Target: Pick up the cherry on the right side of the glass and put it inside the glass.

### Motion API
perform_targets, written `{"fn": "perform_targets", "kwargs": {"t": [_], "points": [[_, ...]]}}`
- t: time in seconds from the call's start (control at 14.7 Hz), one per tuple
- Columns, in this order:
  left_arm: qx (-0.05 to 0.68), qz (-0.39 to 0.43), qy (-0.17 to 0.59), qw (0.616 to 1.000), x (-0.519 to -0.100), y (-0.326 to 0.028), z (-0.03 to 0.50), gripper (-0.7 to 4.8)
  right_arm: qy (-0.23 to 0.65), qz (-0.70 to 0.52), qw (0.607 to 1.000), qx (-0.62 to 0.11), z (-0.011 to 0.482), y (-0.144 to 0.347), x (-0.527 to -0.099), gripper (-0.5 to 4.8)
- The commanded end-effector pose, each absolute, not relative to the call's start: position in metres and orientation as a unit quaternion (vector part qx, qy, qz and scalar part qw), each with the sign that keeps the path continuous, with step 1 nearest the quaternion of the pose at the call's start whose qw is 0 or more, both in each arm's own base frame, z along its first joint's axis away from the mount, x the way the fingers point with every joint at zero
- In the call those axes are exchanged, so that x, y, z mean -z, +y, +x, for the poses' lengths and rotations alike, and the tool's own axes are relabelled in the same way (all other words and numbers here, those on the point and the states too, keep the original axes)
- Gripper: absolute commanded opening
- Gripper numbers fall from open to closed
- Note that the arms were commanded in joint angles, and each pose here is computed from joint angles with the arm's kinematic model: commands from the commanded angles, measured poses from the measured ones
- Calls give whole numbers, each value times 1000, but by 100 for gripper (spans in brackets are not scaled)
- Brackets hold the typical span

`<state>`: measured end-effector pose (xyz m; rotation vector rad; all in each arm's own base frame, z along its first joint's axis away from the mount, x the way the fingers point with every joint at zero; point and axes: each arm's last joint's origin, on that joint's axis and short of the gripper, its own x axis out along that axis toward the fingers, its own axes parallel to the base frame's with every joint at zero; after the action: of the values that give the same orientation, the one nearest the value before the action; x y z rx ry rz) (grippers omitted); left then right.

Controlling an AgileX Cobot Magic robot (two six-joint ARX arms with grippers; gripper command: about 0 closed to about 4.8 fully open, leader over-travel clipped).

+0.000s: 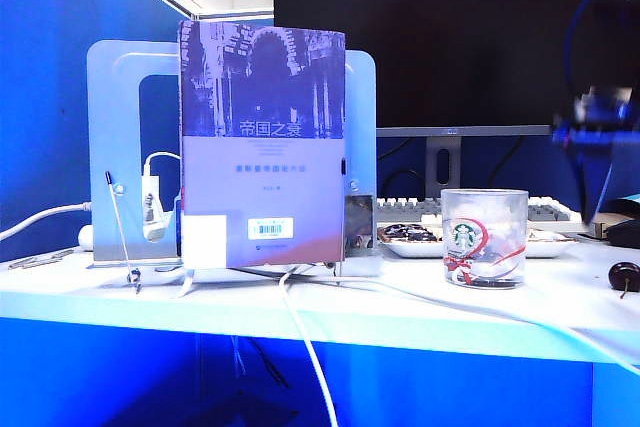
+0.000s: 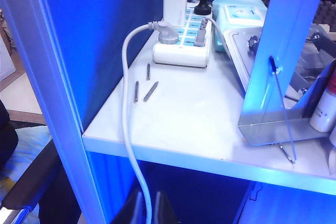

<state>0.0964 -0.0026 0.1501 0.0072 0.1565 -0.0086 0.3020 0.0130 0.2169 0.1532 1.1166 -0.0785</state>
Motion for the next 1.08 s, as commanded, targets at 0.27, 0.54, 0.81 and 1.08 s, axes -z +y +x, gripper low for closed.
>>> {"fn": "perform_targets", "kwargs": {"t": [0.27,0.54,0.81,1.08], "points": [[6,2,83,997,-149,-3,96,53,555,47,829,54,318,12,-187,444],[6,2,83,997,-149,-3,96,53,556,47,828,54,322,13,-180,417],[6,2,83,997,-149,-3,96,53,549,47,832,54,324,13,-180,417],[6,2,83,997,-149,-3,96,53,550,41,832,59,325,12,-179,317]]}}
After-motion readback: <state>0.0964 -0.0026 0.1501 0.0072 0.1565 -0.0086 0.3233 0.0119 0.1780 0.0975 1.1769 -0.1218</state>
